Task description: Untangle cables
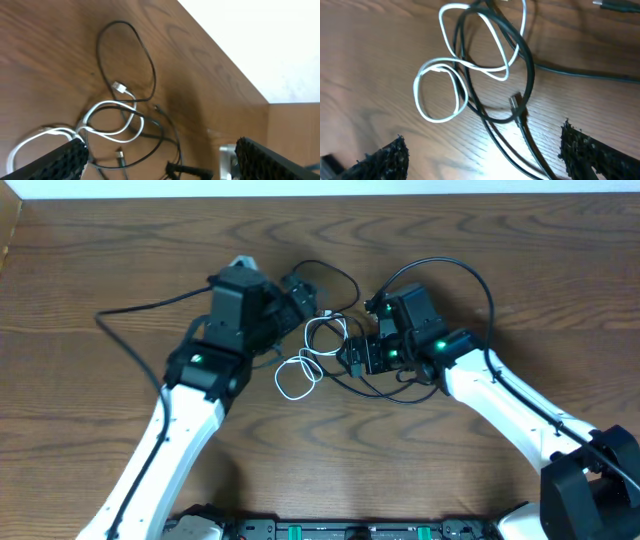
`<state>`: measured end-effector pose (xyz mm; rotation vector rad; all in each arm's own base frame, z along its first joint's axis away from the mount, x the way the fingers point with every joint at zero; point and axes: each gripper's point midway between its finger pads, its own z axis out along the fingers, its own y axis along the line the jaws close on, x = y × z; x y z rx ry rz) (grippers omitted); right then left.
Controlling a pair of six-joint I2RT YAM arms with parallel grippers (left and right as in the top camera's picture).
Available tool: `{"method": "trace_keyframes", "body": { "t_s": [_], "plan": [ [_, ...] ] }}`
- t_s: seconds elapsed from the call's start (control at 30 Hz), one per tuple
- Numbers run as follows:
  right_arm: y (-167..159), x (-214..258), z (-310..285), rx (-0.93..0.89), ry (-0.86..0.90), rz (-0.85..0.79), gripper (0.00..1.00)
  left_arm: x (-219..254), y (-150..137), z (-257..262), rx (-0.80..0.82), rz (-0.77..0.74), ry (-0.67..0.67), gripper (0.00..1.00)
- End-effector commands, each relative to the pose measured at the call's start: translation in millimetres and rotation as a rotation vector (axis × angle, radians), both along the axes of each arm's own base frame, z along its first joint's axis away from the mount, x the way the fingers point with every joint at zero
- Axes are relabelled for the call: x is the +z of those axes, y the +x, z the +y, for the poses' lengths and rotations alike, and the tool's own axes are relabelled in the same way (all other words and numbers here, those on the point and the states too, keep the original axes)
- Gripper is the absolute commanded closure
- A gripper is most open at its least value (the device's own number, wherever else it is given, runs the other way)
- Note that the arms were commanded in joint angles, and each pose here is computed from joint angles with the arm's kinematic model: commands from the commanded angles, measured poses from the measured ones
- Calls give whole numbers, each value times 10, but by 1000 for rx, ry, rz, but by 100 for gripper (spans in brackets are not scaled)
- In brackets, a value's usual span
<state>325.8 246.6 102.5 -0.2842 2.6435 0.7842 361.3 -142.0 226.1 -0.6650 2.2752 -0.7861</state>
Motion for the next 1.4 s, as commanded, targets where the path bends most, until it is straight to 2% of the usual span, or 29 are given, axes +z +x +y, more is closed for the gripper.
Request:
{"method": "trace_keyframes", "body": {
  "t_s": [0.0,0.17,0.37,0.57,0.63,0.8,0.87,1.07,1.17,1.3,1.37],
  "plan": [
    [-20,143,48,-11,130,70,7,86,-91,300,64,-23,97,5],
    [-15,189,69,3,166,74,7,86,-154,471,126,-14,151,5],
    [-260,386,389,154,305,109,10,40,-186,480,124,7,159,5],
    [-297,397,547,205,278,34,15,-20,-237,495,121,38,171,5],
    [-250,370,595,239,223,-61,14,-17,-234,495,122,37,170,5],
    [17,125,489,204,-79,-293,14,-17,-234,494,122,37,170,5],
    [120,27,432,184,-159,-336,16,-18,-235,494,122,37,170,5],
    [317,-292,326,121,-264,-345,19,-18,-235,494,122,37,170,5],
    [393,-553,261,96,-330,-332,25,-18,-235,494,122,37,170,5],
    [457,-559,268,79,-333,-355,28,-18,-235,495,122,37,170,5],
    [503,-514,297,67,-316,-377,33,-17,-234,495,122,37,170,5]
  ]
}}
